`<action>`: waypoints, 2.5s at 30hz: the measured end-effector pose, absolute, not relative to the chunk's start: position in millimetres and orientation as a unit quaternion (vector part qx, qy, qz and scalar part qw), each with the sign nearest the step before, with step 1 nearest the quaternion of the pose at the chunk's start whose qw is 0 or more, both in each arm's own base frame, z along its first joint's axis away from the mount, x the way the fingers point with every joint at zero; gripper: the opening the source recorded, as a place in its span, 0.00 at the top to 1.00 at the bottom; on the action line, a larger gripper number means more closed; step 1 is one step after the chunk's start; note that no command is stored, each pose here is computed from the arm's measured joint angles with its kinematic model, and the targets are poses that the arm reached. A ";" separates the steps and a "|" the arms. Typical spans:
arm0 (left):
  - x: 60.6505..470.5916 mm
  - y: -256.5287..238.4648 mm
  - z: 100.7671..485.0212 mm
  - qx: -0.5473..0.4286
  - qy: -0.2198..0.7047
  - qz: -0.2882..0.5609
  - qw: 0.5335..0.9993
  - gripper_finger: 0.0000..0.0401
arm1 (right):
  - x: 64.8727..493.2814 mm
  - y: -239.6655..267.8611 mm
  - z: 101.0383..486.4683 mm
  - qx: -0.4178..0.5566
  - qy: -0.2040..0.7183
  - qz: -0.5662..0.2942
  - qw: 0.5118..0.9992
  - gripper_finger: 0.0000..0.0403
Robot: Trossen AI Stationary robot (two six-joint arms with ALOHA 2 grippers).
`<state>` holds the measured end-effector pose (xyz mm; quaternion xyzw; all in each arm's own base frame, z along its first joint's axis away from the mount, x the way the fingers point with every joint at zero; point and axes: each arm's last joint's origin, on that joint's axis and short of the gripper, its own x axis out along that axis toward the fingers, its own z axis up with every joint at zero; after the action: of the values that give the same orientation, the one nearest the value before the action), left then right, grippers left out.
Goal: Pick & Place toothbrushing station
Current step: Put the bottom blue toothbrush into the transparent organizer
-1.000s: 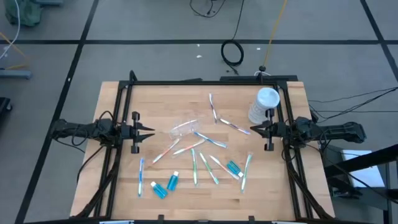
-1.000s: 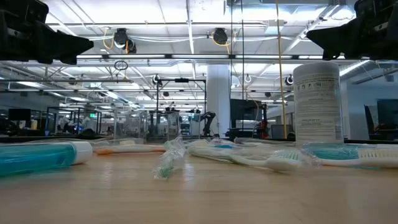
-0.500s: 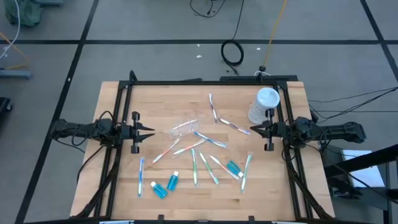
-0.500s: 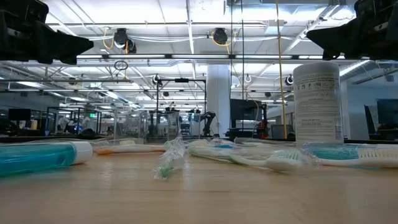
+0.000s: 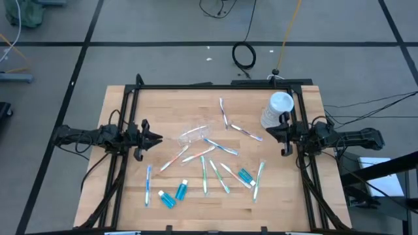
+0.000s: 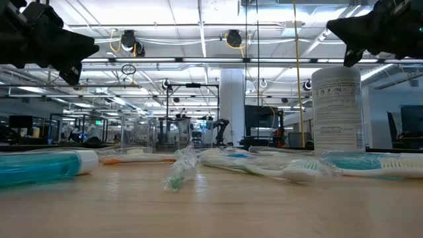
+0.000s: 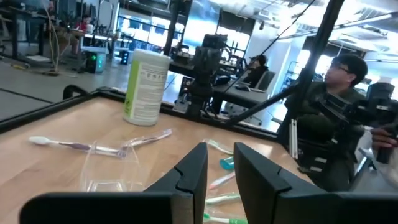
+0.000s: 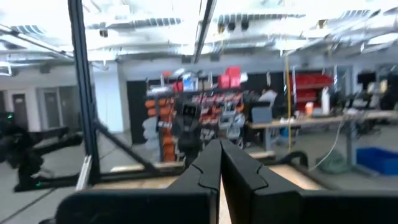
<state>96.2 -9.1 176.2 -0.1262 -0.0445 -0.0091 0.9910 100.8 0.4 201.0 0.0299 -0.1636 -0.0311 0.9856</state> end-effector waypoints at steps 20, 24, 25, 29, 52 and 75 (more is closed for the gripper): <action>88.0 0.3 206.7 -0.341 -0.163 0.095 0.921 0.80 | 99.2 0.2 205.8 -0.019 -0.187 -0.043 0.981 0.99; 81.1 0.5 234.1 -0.311 -0.154 0.096 0.933 0.80 | 99.4 0.2 205.4 0.013 -0.187 -0.037 0.982 0.97; 80.9 0.4 239.7 -0.304 -0.141 0.102 0.937 0.80 | 99.4 0.2 205.4 0.016 -0.187 -0.036 0.982 0.96; 84.9 -0.3 268.1 -0.274 -0.086 0.125 0.950 0.80 | 99.4 0.2 205.4 0.017 -0.187 -0.037 0.982 0.89; 140.8 -16.6 288.4 -0.329 0.355 0.179 0.857 0.59 | 100.0 -4.8 201.5 -0.092 -0.149 -0.144 0.974 0.74; 167.6 -103.9 199.6 -0.430 0.597 0.343 0.584 0.55 | 100.0 -4.8 201.6 -0.158 -0.139 -0.154 0.965 0.74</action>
<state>167.6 -103.9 199.6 -0.4298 0.5970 0.3428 0.5842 100.0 -4.8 201.6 -0.1584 -0.1393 -0.1536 0.9654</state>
